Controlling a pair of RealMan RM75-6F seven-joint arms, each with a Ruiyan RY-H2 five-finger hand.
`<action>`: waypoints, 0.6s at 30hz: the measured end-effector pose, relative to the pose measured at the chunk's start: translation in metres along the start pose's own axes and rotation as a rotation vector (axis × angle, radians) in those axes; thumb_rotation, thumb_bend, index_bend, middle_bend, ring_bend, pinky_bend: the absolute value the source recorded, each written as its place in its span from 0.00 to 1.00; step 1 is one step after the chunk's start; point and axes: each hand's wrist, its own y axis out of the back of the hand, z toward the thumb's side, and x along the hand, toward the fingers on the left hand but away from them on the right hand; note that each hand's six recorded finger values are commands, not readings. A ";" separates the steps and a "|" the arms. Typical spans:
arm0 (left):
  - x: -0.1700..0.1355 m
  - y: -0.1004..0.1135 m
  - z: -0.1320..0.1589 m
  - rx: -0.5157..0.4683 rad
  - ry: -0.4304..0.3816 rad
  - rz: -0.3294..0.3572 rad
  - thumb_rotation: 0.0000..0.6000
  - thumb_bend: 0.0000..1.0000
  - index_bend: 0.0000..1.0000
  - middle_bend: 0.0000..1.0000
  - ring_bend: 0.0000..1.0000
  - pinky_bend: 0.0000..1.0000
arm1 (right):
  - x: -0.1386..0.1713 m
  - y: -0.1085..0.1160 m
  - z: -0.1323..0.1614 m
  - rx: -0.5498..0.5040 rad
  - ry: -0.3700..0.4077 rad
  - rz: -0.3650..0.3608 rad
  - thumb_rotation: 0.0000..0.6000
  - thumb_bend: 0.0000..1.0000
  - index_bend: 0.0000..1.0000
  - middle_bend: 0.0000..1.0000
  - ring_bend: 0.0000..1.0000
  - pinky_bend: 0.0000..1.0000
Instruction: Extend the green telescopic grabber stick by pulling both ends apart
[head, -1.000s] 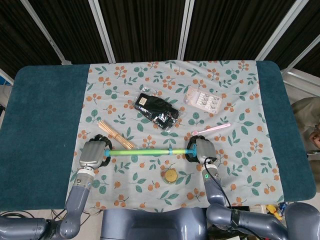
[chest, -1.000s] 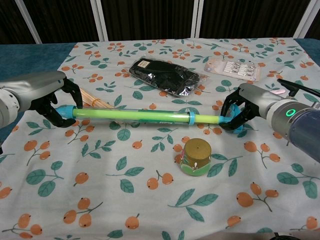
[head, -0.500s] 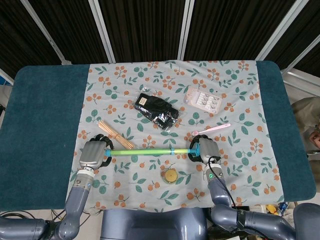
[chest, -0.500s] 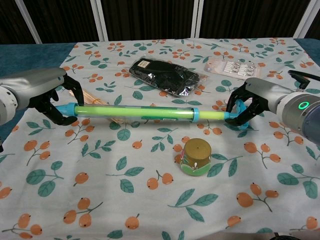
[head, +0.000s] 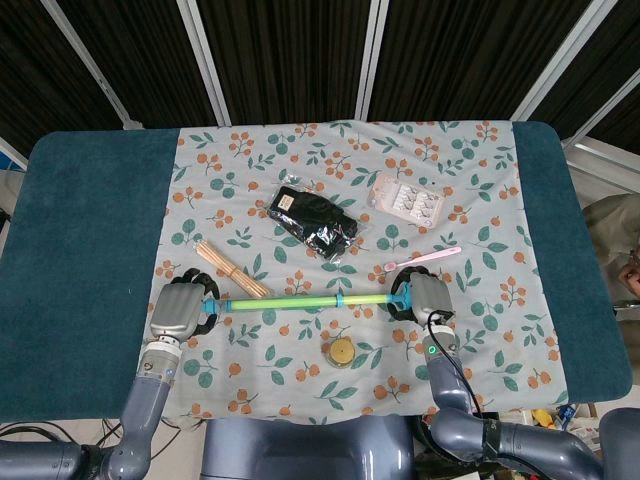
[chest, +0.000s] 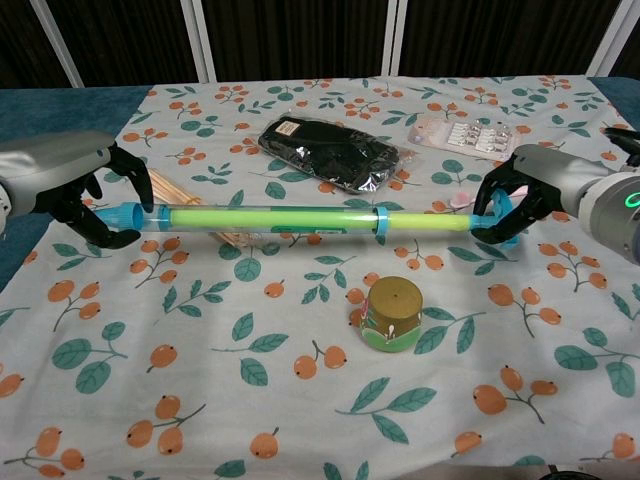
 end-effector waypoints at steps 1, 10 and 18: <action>-0.001 0.000 -0.001 0.001 0.002 0.000 1.00 0.41 0.55 0.29 0.14 0.29 | 0.000 0.001 -0.001 0.001 -0.003 -0.002 1.00 0.45 0.71 0.26 0.15 0.21; -0.006 0.005 -0.019 0.017 0.017 0.003 1.00 0.41 0.55 0.29 0.14 0.29 | -0.002 0.015 -0.017 0.015 -0.037 -0.035 1.00 0.45 0.71 0.26 0.15 0.21; -0.007 0.011 -0.034 0.022 0.029 0.005 1.00 0.41 0.55 0.29 0.14 0.28 | -0.003 0.027 -0.032 0.035 -0.068 -0.061 1.00 0.45 0.71 0.26 0.15 0.21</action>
